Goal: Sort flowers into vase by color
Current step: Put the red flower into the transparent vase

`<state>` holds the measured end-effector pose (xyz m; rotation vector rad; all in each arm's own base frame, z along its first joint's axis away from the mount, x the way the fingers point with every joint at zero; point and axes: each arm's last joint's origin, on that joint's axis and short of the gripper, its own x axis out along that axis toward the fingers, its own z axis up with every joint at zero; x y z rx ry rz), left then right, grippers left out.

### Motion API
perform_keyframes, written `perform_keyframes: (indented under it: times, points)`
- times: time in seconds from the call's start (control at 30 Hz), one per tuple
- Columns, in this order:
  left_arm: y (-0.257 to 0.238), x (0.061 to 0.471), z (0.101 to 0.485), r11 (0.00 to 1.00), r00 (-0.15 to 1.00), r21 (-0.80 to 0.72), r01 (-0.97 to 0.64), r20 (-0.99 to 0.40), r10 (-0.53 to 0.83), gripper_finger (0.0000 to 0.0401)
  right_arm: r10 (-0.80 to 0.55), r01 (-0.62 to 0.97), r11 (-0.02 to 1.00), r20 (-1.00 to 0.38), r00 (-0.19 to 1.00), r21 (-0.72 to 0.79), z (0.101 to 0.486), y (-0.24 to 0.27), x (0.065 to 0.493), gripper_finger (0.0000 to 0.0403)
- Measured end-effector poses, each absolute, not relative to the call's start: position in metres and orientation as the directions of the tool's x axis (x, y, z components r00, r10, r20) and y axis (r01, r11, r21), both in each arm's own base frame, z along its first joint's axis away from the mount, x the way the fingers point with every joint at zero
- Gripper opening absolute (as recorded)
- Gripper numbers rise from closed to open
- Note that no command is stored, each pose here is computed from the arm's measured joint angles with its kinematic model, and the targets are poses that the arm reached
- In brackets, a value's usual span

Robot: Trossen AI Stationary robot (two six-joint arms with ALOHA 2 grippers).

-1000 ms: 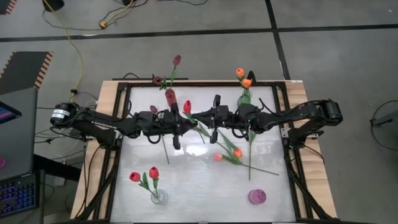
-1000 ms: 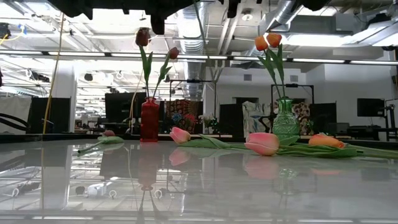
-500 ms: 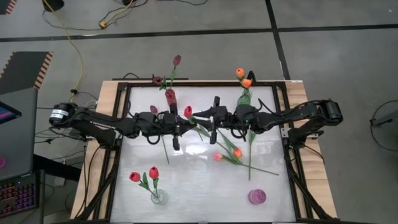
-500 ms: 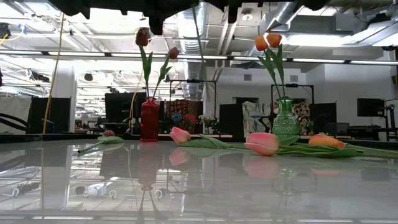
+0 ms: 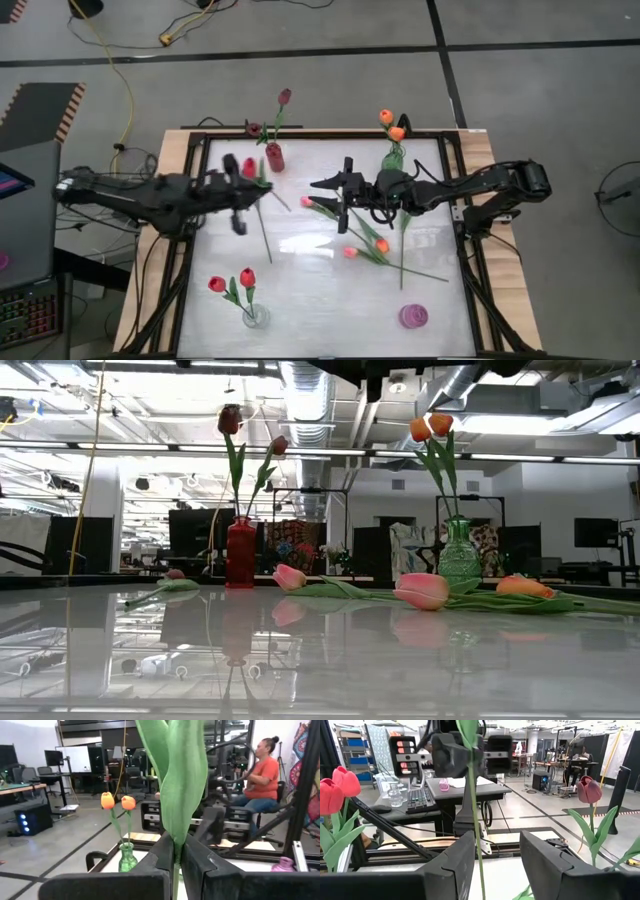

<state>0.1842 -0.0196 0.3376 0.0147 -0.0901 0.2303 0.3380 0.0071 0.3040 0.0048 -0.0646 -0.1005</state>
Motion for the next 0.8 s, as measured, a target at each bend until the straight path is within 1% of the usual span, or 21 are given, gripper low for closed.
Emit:
perform_keyframes:
  times: [0.13, 0.23, 0.33, 0.57, 0.8]
  points:
    - [-0.032, 0.158, 0.342, 0.964, 0.962, -0.005, -0.265, 0.072, 0.265, 0.0004, -0.100, 0.100, 0.995, 0.059, 0.993, 0.007, 0.303, 0.007, 0.338, 0.0181]
    - [-0.042, 0.146, 0.341, 0.966, 0.965, -0.024, -0.256, 0.043, 0.257, 0.0004, -0.100, 0.100, 0.995, 0.057, 0.993, 0.007, 0.303, 0.007, 0.338, 0.0181]
    - [-0.055, 0.142, 0.337, 0.978, 0.979, -0.051, -0.204, 0.012, 0.204, 0.0004, -0.100, 0.100, 0.995, 0.057, 0.993, 0.007, 0.303, 0.007, 0.338, 0.0181]
    - [-0.078, 0.135, 0.335, 0.991, 0.999, -0.124, -0.046, 0.006, 0.047, 0.0004, -0.099, 0.099, 0.995, 0.057, 0.993, 0.008, 0.303, 0.007, 0.338, 0.0181]
    - [-0.090, 0.126, 0.336, 0.984, 0.999, -0.172, 0.049, 0.013, -0.048, 0.0004, -0.099, 0.099, 0.995, 0.057, 0.993, 0.008, 0.303, 0.007, 0.338, 0.0181]
